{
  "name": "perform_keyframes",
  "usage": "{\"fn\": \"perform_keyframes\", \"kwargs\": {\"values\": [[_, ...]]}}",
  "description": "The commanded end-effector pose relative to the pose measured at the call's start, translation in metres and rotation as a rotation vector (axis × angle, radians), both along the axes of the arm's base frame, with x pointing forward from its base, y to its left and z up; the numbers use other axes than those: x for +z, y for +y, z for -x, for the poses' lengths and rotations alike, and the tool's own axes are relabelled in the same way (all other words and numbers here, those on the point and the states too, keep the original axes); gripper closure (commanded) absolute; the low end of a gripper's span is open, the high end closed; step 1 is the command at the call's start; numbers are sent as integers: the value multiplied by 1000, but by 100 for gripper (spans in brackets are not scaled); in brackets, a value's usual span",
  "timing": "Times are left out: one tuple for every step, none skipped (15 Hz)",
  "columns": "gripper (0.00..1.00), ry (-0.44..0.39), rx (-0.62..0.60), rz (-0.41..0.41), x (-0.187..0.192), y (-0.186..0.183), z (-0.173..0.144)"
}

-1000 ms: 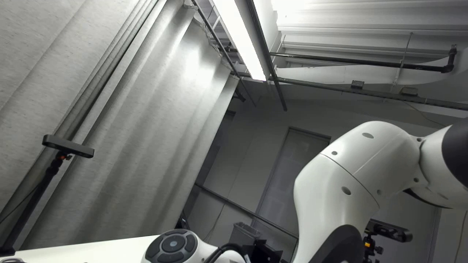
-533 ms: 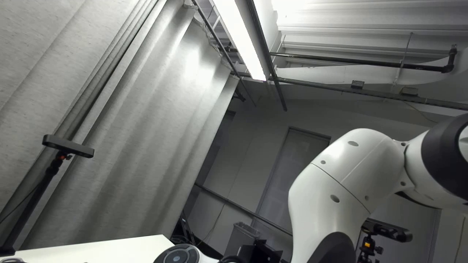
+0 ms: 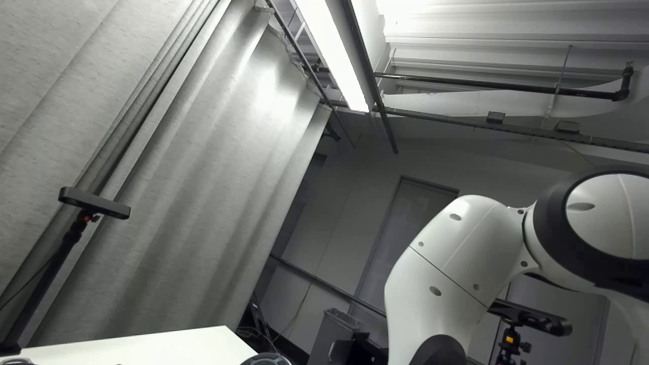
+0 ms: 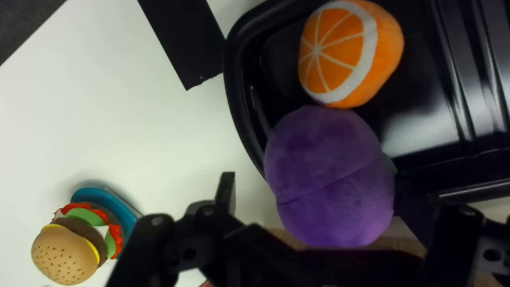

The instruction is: Pick up the three toys and place them in the basket.

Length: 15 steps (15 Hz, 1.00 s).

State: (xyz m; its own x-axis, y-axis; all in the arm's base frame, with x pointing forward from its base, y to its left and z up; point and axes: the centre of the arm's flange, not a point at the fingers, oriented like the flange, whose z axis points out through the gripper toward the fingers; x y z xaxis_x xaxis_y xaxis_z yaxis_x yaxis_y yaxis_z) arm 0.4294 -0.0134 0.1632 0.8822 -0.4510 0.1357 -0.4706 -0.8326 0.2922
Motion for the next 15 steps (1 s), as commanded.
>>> {"fn": "perform_keyframes", "kwargs": {"values": [[1,-26,-16,-34,-8,-16,-5],[26,-28,-21,-38,-9,-18,-5],[26,-29,-24,-42,-9,-19,-4],[32,-31,-26,-45,-8,-18,-3],[41,-32,-26,-47,-7,-17,-3],[48,-33,-22,-48,-5,-15,-4],[55,-33,-18,-49,-2,-12,-4],[64,-34,-8,-51,2,-6,-4],[69,-34,8,-55,6,2,-4],[77,-32,30,-58,13,13,-4],[82,-30,50,-62,19,23,-5],[88,-31,75,-75,28,36,-6],[92,-29,100,-83,38,48,-8],[92,-31,132,-82,52,60,-11],[94,-38,161,-82,65,69,-15]]}}
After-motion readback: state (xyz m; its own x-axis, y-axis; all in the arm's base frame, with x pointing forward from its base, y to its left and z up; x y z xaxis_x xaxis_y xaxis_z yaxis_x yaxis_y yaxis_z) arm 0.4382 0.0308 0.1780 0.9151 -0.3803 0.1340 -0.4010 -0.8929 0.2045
